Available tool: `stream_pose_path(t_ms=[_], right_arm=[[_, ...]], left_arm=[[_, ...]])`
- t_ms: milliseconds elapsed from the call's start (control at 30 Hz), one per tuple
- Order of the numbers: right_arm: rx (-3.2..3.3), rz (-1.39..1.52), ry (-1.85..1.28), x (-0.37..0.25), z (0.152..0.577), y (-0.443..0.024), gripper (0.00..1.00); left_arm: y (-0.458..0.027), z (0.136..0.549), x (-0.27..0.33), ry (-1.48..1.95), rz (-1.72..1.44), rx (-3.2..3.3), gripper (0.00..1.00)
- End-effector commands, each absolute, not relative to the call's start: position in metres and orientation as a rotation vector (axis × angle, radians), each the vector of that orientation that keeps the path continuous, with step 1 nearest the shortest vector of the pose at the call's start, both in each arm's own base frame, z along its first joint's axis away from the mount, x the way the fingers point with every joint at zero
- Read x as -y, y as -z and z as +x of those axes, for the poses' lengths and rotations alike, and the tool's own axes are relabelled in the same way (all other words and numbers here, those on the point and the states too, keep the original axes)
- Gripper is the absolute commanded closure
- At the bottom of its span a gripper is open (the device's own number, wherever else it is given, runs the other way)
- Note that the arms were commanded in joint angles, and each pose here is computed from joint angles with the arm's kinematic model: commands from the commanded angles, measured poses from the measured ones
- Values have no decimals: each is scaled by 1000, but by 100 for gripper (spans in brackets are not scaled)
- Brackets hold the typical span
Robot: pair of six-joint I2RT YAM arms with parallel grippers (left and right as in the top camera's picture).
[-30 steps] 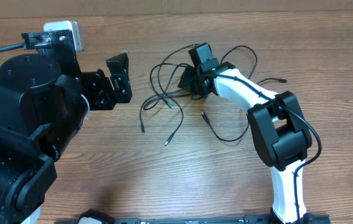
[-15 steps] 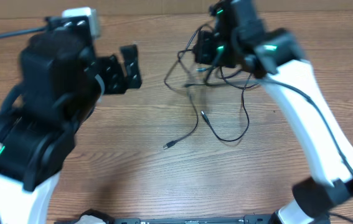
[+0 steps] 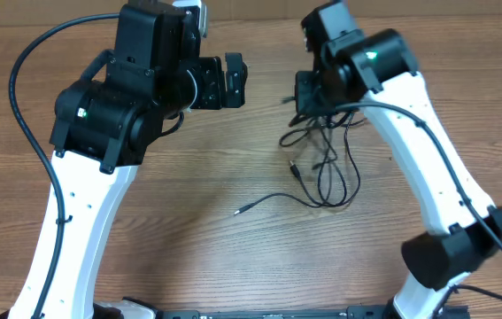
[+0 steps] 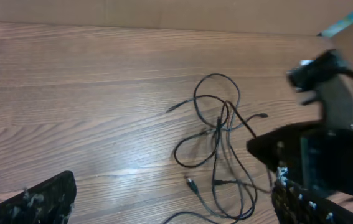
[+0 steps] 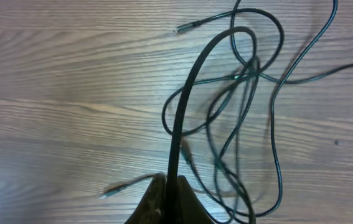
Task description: Untangle cables
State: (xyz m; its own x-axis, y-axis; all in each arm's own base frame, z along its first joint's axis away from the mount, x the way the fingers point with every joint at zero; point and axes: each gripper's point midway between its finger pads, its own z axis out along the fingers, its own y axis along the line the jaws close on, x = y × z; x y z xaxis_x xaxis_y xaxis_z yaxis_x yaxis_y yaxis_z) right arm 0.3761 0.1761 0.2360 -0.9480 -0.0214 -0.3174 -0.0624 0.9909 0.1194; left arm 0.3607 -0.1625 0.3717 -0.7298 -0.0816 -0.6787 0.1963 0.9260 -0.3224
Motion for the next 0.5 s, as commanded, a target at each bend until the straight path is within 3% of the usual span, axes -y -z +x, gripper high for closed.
stream_pose_path(t_ms=[0, 267, 467], right_arm=[[-2666, -117, -229, -175, 373, -292, 96], [-2082, -192, -425, -161, 338, -492, 96], [-1852, -121, -310, -119, 320, -556, 96]], left_arm=[[-380, 357, 164, 482, 167, -2310, 0], [-378, 359, 160, 448, 159, -2310, 0], [-377, 358, 159, 446, 159, -2317, 0]])
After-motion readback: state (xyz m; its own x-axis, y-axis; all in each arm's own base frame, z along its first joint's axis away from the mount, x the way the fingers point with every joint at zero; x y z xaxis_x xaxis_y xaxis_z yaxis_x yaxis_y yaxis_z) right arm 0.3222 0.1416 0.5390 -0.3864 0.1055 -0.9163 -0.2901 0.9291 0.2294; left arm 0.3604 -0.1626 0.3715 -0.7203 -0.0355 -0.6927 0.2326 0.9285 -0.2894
